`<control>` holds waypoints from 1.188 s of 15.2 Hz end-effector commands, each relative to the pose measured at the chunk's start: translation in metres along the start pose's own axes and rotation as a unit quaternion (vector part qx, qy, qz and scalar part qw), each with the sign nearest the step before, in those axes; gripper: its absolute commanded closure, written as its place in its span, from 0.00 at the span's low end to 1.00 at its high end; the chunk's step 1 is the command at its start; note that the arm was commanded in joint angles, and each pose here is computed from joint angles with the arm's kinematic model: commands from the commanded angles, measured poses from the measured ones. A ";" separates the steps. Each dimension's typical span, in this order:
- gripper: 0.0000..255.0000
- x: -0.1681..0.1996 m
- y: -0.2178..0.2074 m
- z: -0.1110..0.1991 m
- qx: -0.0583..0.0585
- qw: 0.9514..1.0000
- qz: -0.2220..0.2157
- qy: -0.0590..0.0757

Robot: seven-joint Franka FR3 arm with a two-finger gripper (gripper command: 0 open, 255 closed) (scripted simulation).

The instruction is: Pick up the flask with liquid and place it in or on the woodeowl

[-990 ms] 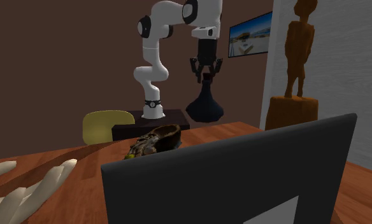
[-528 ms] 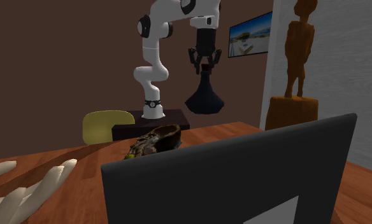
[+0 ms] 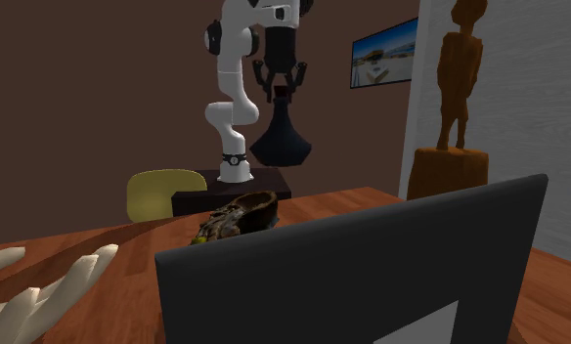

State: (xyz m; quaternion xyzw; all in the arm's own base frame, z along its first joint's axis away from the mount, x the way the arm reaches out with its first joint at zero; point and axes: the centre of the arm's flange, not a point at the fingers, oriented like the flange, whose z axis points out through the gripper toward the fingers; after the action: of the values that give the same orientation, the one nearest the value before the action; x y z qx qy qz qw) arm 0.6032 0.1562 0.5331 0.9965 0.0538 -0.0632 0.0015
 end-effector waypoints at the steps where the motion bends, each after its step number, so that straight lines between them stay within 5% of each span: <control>1: 1.00 0.003 0.024 -0.008 0.000 1.000 -0.001 0.001; 10: 1.00 0.000 0.139 -0.043 0.000 1.000 -0.001 0.001; 18: 1.00 0.006 0.139 -0.002 0.000 1.000 -0.001 0.001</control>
State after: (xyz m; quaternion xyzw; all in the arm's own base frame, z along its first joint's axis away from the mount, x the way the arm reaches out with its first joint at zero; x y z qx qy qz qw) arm 0.6243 0.0188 0.5383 0.9965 0.0545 -0.0637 0.0013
